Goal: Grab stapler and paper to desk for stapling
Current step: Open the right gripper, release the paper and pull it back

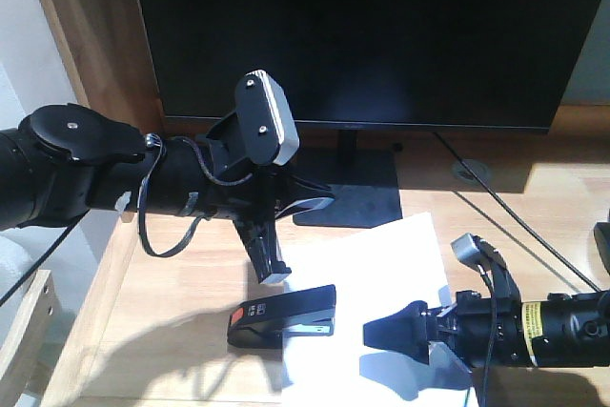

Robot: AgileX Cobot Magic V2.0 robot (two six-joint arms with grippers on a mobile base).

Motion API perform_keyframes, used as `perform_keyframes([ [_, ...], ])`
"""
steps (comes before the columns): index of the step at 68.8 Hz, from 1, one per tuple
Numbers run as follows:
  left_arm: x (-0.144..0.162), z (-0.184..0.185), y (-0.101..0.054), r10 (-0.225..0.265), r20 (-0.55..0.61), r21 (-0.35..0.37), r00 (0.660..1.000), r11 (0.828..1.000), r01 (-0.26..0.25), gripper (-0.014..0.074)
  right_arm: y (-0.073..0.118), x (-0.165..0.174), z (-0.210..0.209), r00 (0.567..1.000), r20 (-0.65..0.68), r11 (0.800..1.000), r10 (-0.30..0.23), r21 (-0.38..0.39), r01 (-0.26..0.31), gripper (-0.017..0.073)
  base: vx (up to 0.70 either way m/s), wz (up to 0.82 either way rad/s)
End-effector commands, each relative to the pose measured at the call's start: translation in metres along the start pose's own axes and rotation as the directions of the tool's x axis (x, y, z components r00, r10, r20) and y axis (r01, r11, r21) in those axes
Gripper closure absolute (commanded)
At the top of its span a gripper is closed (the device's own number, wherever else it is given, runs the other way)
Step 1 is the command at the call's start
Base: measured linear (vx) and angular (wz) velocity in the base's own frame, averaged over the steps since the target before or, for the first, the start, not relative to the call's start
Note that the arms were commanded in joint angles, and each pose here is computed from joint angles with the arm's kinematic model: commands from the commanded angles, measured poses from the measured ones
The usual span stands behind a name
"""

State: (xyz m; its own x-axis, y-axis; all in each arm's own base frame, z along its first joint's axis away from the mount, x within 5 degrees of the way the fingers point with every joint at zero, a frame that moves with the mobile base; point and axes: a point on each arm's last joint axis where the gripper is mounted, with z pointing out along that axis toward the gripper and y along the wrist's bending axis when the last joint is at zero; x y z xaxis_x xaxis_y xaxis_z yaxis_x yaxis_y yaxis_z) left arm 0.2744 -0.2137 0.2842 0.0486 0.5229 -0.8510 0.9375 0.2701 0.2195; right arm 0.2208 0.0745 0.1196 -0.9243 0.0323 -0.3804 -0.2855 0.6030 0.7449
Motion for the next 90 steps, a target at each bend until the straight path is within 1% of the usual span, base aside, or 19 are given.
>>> perform_keyframes([
  [1,-0.019,-0.013,0.0,-0.009,0.07,-0.025,0.998,1.0,0.011,0.06,0.008,-0.011,-0.007,0.997,0.06,0.998,-0.057,0.008,0.056,-0.0146,0.0,0.0],
  [9,-0.019,-0.013,0.0,-0.009,0.07,-0.025,0.998,1.0,0.011,0.06,0.01,-0.015,-0.015,0.99,0.092,0.989,-0.108,0.11,0.097,-0.0141,0.0,0.0],
  [13,-0.019,-0.013,0.0,-0.009,0.07,-0.025,0.998,1.0,0.011,0.06,0.012,-0.019,-0.022,0.983,0.113,0.977,-0.143,0.173,0.122,-0.0138,0.0,0.0],
  [17,-0.019,-0.013,0.0,-0.009,0.07,-0.025,0.998,1.0,0.011,0.06,0.014,-0.022,-0.029,0.974,0.131,0.958,-0.185,0.246,0.149,-0.0135,0.0,0.0],
  [26,-0.019,-0.013,0.0,-0.009,0.07,-0.025,0.998,1.0,0.011,0.06,0.022,-0.028,-0.05,0.942,0.177,0.896,-0.287,0.398,0.198,-0.0117,0.0,0.0],
  [34,-0.019,-0.013,0.0,-0.009,0.07,-0.025,0.998,1.0,0.011,0.06,0.032,-0.033,-0.069,0.904,0.229,0.837,-0.361,0.506,0.207,-0.0078,0.0,0.0],
  [35,-0.019,-0.013,0.0,-0.009,0.07,-0.025,0.998,1.0,0.011,0.06,0.034,-0.033,-0.072,0.897,0.238,0.826,-0.374,0.525,0.205,-0.0069,0.0,0.0],
  [37,-0.019,-0.013,0.0,-0.009,0.07,-0.025,0.998,1.0,0.011,0.06,0.036,-0.034,-0.077,0.886,0.25,0.812,-0.39,0.547,0.203,-0.0053,0.0,0.0],
  [43,-0.019,-0.013,0.0,-0.009,0.07,-0.025,0.998,1.0,0.011,0.06,0.045,-0.036,-0.092,0.85,0.289,0.766,-0.44,0.615,0.187,0.0015,0.0,0.0],
  [47,-0.019,-0.013,0.0,-0.009,0.07,-0.025,0.998,1.0,0.011,0.06,0.051,-0.036,-0.102,0.824,0.314,0.737,-0.472,0.654,0.172,0.0094,0.0,0.0],
  [49,-0.019,-0.013,0.0,-0.009,0.07,-0.025,0.998,1.0,0.011,0.06,0.054,-0.036,-0.106,0.812,0.325,0.726,-0.485,0.667,0.167,0.0132,0.0,0.0],
  [52,-0.019,-0.013,0.0,-0.009,0.07,-0.025,0.998,1.0,0.011,0.06,0.059,-0.035,-0.112,0.791,0.342,0.711,-0.507,0.685,0.159,0.02,0.0,0.0],
  [56,-0.019,-0.013,0.0,-0.009,0.07,-0.025,0.998,1.0,0.011,0.06,0.064,-0.034,-0.12,0.767,0.361,0.693,-0.53,0.706,0.147,0.0317,0.0,0.0],
  [57,-0.019,-0.013,0.0,-0.009,0.07,-0.025,0.998,1.0,0.011,0.06,0.066,-0.034,-0.122,0.758,0.367,0.688,-0.538,0.712,0.144,0.0359,0.0,0.0],
  [64,-0.019,-0.013,0.0,-0.009,0.07,-0.025,0.998,1.0,0.011,0.06,0.077,-0.031,-0.133,0.715,0.398,0.671,-0.575,0.729,0.135,0.0576,0.0,0.0],
  [76,-0.019,-0.012,0.001,-0.009,0.071,-0.03,0.997,0.999,0.011,0.06,0.093,-0.025,-0.148,0.646,0.439,0.654,-0.624,0.747,0.124,0.0569,0.0,0.0],
  [85,-0.019,-0.011,0.002,-0.069,0.088,-0.033,0.994,0.997,0.072,0.06,0.102,-0.02,-0.159,0.597,0.465,0.64,-0.654,0.761,0.109,0.0567,0.0,0.0],
  [88,-0.019,-0.012,0.003,-0.103,0.087,-0.048,0.991,0.993,0.107,0.06,0.105,-0.018,-0.162,0.581,0.472,0.636,-0.663,0.765,0.104,0.0566,0.0,0.0],
  [90,-0.02,-0.013,0.005,-0.137,0.088,-0.067,0.987,0.987,0.143,0.06,0.107,-0.017,-0.164,0.57,0.477,0.632,-0.669,0.769,0.098,0.0566,0.0,0.0],
])
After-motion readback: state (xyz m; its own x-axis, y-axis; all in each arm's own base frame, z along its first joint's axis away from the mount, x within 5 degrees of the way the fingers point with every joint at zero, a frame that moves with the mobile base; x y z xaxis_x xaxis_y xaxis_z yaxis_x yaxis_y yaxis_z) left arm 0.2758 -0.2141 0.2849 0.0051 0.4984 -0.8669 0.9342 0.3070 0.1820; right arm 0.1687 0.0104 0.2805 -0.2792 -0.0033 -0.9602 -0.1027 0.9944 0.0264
